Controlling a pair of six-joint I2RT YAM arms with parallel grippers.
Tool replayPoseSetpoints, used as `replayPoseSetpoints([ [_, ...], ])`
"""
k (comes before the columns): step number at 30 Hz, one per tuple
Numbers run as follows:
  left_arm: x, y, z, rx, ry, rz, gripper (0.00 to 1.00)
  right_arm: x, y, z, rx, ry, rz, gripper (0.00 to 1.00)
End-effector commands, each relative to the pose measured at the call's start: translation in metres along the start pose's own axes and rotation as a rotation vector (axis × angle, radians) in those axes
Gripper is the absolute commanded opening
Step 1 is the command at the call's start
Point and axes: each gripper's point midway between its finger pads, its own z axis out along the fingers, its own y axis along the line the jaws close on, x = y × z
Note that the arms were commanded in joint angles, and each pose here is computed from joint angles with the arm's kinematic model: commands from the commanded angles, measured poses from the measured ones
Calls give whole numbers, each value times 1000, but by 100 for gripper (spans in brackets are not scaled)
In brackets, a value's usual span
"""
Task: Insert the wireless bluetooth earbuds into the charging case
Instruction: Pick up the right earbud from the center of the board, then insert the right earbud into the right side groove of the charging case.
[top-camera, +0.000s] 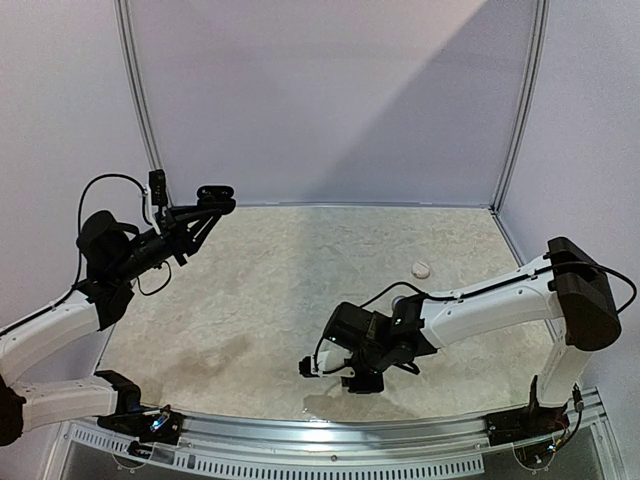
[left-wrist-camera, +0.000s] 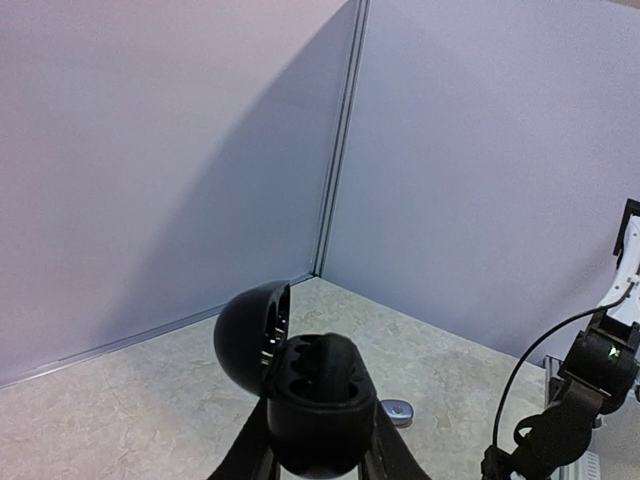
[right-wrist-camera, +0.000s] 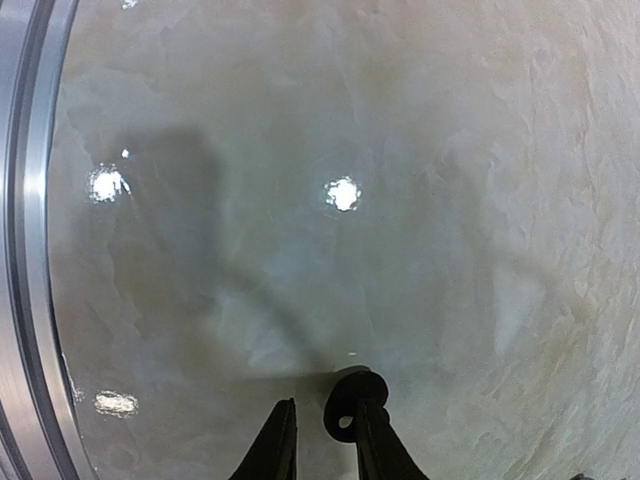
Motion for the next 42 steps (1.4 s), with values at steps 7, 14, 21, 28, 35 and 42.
replayPoseSetpoints([
  [7,-7,0,2,5,-1,9,0,19,-12,18,34,79,-15,19],
  [14,-7,0,1,6,-1,7,0,22,-17,19,39,89,-15,13],
  [21,-6,-1,2,7,0,8,0,18,-19,14,34,79,-10,8],
  [28,-6,0,1,8,1,11,0,12,-21,5,14,66,16,6],
  [35,15,-11,2,88,66,24,0,-25,-51,-57,18,-66,114,3],
  [42,19,-49,0,343,71,73,0,-99,-80,-177,30,-277,106,2],
])
